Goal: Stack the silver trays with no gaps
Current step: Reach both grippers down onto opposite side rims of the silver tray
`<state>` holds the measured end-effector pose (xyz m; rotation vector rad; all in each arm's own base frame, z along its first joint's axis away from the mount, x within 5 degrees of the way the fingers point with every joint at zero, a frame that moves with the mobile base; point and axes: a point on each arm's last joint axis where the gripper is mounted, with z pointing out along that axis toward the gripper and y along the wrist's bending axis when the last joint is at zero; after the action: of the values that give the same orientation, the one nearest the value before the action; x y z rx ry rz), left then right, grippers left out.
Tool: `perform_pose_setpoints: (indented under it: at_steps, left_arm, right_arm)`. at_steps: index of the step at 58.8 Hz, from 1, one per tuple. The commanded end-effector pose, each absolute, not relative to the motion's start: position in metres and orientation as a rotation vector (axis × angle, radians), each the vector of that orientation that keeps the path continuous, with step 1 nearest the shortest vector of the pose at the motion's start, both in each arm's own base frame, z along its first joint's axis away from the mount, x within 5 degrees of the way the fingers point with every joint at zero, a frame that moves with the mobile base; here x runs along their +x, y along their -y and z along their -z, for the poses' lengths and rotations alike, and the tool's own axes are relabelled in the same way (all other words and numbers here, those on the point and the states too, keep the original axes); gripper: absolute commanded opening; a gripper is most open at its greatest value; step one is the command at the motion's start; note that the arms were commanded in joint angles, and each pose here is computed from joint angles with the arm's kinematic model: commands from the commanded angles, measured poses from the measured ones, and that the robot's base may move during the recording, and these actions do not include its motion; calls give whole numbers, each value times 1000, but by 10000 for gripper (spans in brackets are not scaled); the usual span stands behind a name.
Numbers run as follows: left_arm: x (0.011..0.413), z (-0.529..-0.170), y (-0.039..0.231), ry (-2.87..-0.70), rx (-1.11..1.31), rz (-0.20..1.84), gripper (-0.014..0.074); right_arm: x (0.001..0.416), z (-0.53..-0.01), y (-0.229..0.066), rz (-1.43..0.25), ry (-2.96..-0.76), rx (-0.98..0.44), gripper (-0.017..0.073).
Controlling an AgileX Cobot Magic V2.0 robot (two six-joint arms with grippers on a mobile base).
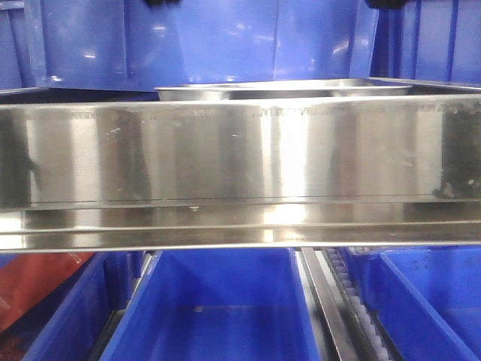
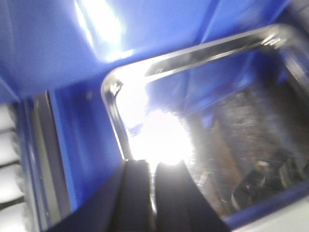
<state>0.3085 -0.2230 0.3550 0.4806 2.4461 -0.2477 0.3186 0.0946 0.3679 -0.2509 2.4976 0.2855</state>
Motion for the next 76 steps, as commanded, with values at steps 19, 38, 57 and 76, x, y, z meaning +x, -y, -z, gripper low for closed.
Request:
perform_pose_setpoints:
  at_steps: [19, 38, 57, 76]
  left_arm:
    - [323, -325, 235, -2530, 424, 222, 461]
    - [328, -319, 240, -2514, 398, 246, 456]
    - [332, -310, 243, -2532, 398, 237, 456]
    - [336, -292, 247, -2591, 409, 205, 456]
  right_arm:
    - [343, -343, -101, -274, -2562, -245, 348]
    - [358, -315, -101, -210, -2659, -182, 295]
    - [363, -305, -100, -182, -2688, -152, 295]
    - [366, -301, -93, -180, -2701, -100, 295]
